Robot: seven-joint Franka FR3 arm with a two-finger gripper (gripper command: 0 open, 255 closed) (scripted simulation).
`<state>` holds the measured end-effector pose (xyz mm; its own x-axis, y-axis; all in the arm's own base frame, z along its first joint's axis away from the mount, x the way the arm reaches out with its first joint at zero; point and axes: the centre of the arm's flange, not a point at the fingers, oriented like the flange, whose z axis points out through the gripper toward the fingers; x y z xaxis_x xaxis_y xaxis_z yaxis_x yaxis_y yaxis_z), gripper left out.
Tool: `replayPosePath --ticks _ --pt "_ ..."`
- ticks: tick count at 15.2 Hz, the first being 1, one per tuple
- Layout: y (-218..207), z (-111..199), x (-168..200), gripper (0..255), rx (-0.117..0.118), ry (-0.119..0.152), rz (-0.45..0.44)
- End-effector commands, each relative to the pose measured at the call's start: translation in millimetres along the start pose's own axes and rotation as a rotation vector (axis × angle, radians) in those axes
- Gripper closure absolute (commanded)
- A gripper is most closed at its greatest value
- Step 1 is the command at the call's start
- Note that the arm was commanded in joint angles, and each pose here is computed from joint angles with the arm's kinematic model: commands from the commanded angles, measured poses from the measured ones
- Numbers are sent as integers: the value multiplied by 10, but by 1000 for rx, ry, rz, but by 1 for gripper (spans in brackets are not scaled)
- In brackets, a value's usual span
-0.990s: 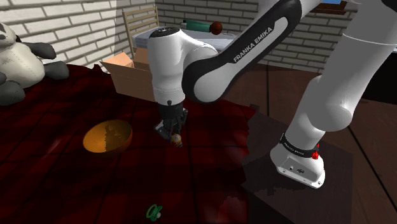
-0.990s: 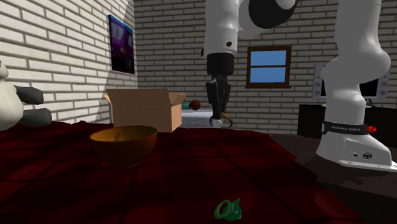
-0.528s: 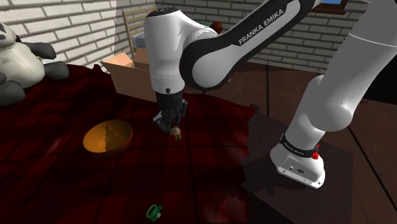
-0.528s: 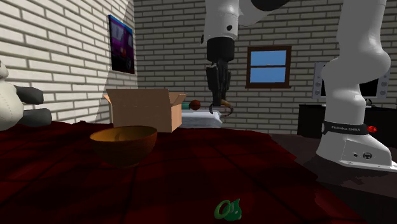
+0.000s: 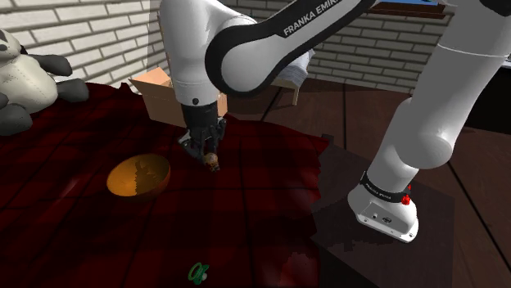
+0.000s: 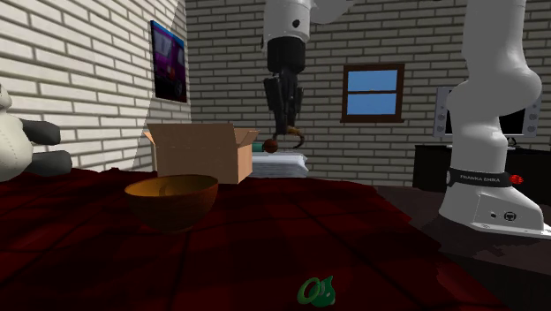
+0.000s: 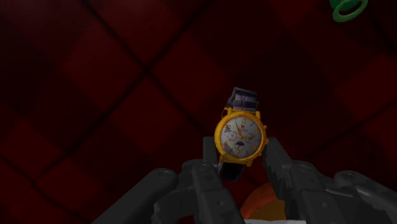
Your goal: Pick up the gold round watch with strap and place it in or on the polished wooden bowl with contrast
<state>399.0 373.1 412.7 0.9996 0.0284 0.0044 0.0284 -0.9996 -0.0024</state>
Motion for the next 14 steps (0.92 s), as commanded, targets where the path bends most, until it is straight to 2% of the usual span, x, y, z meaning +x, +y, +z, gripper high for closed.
replayPosePath --ticks 1,14 --pt "-140 -13 224 255 -1 0 1" --pt "-929 -131 1743 255 -1 0 1"
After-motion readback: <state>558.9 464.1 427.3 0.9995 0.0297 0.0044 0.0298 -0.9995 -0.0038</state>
